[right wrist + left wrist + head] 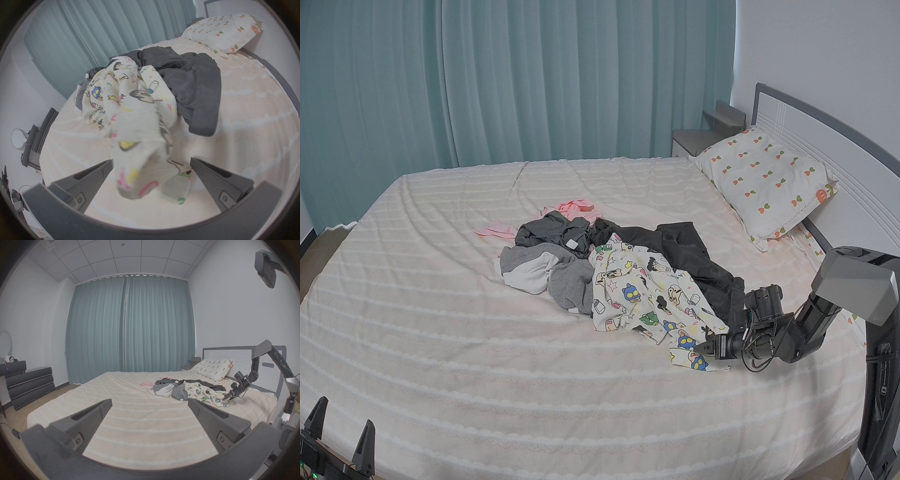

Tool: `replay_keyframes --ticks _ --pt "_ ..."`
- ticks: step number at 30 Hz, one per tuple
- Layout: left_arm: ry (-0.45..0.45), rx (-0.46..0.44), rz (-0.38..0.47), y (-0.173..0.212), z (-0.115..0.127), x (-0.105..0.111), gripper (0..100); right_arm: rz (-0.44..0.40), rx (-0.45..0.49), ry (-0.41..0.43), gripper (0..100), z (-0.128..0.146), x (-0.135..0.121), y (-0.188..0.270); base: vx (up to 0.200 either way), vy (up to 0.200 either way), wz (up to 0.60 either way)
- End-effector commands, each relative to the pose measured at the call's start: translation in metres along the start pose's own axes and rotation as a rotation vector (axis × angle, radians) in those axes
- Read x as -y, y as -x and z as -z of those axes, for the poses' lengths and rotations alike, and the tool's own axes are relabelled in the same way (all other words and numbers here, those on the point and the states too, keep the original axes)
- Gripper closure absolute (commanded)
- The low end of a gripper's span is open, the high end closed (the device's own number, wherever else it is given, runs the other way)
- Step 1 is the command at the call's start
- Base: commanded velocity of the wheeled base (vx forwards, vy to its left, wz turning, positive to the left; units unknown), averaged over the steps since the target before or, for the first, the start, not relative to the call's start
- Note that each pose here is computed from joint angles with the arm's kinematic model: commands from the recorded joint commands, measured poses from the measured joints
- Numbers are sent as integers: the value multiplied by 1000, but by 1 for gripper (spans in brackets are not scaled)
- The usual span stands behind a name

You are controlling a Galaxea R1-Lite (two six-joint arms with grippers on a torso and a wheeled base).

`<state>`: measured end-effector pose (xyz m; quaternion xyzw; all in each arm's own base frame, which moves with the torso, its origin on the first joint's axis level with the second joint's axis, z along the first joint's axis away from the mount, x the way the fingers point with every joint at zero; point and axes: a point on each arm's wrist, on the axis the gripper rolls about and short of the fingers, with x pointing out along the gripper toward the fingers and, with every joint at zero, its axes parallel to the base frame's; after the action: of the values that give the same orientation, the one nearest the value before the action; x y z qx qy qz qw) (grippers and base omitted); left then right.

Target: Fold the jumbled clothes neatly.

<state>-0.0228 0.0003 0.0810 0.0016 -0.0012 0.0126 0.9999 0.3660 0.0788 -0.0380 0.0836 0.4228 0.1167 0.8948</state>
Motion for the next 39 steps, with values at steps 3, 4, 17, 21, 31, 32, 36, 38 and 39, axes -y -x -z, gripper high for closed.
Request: replay_keyframes --ticks 3,4,17,21,31,32,36,38,39 --pt "0 -12 -1 -1 5 0 0 24 -27 59 0 9 15 -9 0 0 0" --pt "0 -12 -1 -1 5 0 0 21 -17 66 0 8 14 -12 0 0 0" --pt "0 -10 -1 -1 5 0 0 -13 68 156 0 2 8 -34 0 0 0" --pt "0 -12 -1 -1 5 0 0 -21 60 183 100 5 5 -37 0 0 0" --pt "0 -10 -1 -1 5 0 0 -126 49 160 100 6 6 -3 0 0 0" --pt "0 -12 -1 -1 5 0 0 -184 54 152 100 4 3 12 0 0 0" --pt "0 -10 -1 -1 5 0 0 -254 60 118 100 3 -2 38 0 0 0" --pt "0 -12 -1 -1 5 0 0 -295 69 105 100 3 -4 49 0 0 0" --pt "0 -12 -1 -1 5 0 0 -313 76 99 100 3 -6 55 0 0 0"
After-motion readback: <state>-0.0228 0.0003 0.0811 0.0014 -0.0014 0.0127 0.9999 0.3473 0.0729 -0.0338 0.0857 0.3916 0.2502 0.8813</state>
